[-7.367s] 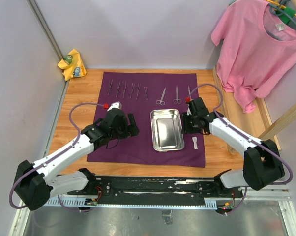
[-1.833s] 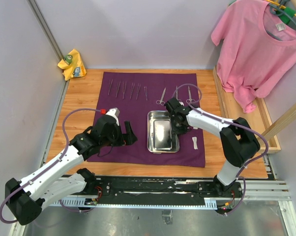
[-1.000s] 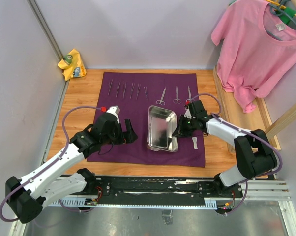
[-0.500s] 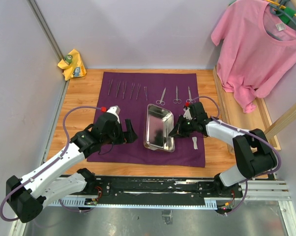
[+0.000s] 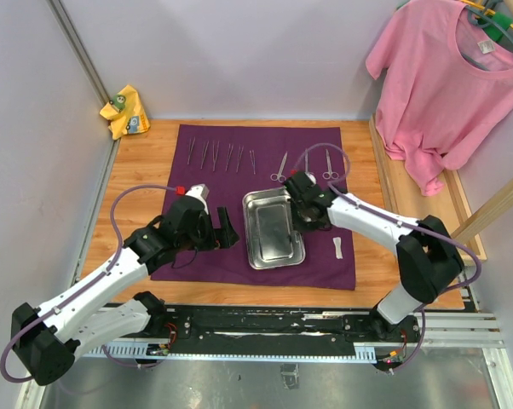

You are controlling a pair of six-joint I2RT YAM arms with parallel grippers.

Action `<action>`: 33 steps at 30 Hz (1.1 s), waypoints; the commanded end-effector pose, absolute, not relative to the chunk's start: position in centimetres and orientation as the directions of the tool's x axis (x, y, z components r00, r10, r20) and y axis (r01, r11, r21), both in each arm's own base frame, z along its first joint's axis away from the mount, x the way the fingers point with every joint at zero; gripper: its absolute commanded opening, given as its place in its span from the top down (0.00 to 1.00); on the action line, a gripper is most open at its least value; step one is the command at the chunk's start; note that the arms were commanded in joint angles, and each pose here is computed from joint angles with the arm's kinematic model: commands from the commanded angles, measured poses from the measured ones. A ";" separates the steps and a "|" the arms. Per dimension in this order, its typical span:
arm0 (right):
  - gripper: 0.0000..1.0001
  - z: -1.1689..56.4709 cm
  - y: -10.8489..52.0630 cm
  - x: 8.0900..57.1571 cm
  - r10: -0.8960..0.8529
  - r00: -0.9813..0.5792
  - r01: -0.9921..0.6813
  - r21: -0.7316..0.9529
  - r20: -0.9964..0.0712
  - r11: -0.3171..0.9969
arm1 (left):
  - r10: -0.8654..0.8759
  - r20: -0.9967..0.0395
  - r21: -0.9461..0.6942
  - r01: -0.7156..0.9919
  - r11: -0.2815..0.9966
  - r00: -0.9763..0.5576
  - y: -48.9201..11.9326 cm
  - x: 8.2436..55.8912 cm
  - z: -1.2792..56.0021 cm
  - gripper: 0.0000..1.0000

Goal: Open and lay out the surgical kit
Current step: Adjust the container in the surgical kit.

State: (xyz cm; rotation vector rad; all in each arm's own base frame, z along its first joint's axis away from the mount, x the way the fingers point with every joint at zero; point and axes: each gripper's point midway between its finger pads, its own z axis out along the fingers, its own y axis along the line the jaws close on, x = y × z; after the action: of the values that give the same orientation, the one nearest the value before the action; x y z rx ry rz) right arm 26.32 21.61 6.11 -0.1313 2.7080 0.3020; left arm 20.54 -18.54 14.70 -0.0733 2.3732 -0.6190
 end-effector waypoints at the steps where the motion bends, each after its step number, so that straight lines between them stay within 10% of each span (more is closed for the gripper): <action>1: 0.99 10.5 18.5 27.4 -0.255 -0.825 -0.140 -0.255 -0.505 0.957 | -0.219 -0.607 -0.461 0.113 0.880 -0.764 -18.7 20.6 14.4 0.01; 9: 0.99 10.3 20.2 27.8 -0.337 -0.819 -0.174 -0.358 -0.464 0.917 | -0.212 -0.606 -0.449 0.109 0.887 -0.767 -18.6 20.6 13.8 0.01; 33: 0.99 5.9 23.4 25.7 0.050 -0.947 -0.123 0.499 -0.318 0.858 | -0.201 -0.617 -0.435 0.117 0.893 -0.761 -18.9 21.4 14.8 0.01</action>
State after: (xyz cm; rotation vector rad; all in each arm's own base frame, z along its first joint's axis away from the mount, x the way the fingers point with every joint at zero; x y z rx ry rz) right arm 25.65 21.48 4.69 -0.1179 2.7359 0.4512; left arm 20.60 -18.56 13.19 -0.0729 2.4089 -0.5913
